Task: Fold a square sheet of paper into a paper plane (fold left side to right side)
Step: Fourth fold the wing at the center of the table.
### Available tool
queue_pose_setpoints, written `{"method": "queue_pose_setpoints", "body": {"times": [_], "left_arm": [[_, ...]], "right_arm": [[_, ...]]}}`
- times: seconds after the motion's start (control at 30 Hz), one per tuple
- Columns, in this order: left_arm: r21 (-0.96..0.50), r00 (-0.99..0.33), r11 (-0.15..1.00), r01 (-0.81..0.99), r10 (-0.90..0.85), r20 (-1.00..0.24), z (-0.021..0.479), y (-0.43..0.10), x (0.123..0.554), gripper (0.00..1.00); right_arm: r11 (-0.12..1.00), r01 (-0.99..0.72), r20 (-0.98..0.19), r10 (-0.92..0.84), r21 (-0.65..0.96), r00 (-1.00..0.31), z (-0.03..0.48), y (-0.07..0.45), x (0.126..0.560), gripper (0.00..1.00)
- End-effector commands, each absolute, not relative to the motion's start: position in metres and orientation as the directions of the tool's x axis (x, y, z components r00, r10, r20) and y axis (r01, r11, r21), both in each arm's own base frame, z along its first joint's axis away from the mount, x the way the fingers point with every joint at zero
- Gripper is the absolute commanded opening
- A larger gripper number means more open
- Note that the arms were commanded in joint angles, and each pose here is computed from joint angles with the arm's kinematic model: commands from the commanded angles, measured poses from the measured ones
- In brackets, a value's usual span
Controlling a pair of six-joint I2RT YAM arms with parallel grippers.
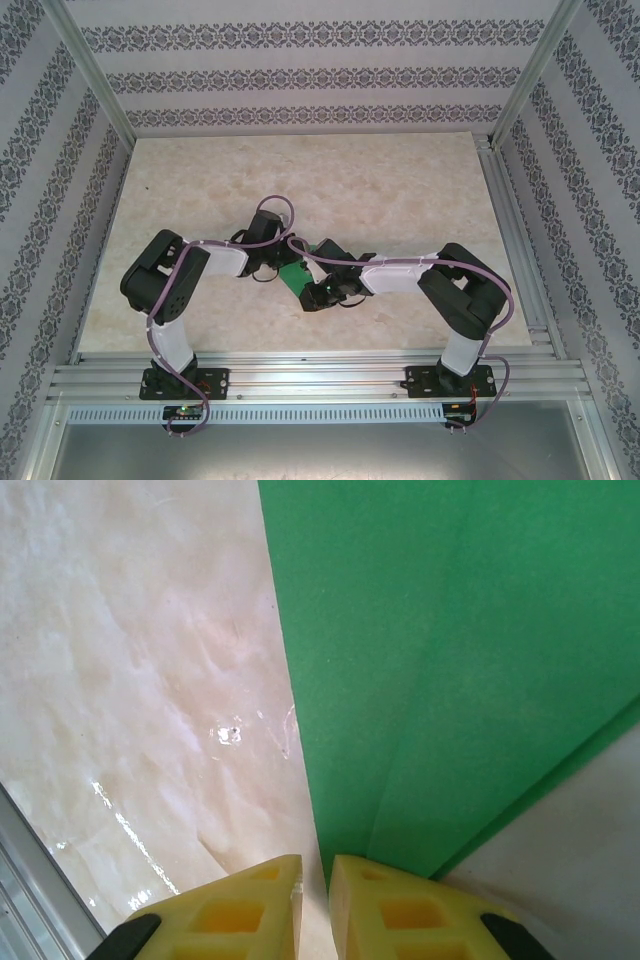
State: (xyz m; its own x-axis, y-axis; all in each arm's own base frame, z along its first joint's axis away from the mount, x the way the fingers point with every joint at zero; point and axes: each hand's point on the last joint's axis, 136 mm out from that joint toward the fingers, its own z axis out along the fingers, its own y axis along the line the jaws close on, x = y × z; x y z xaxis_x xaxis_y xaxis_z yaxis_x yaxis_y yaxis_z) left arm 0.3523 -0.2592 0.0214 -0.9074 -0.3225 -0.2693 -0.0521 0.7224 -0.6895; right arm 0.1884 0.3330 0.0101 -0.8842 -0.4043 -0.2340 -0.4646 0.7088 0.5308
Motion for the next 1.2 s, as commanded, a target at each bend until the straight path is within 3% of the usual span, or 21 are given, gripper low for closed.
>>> {"method": "queue_pose_setpoints", "body": {"times": [0.0,0.73,1.0,1.17], "left_arm": [[-0.671,-0.881,0.739,-0.050,-0.349,-0.318,0.018,-0.244,0.373,0.08],[-0.626,-0.878,0.778,-0.043,-0.329,-0.348,0.004,-0.204,0.437,0.13],[-0.621,-0.864,0.784,0.011,-0.305,-0.400,0.043,-0.193,0.462,0.18],[-0.600,-0.836,0.796,0.076,-0.277,-0.473,0.090,-0.186,0.462,0.23]], "right_arm": [[0.800,-0.431,-0.016,-0.468,0.419,-0.884,-0.041,0.288,0.145,0.18],[0.799,-0.430,-0.013,-0.469,0.420,-0.883,-0.038,0.290,0.147,0.18],[0.787,-0.431,-0.033,-0.465,0.441,-0.885,-0.033,0.298,0.152,0.19],[0.754,-0.459,-0.120,-0.461,0.470,-0.879,-0.005,0.316,0.173,0.23]]}}
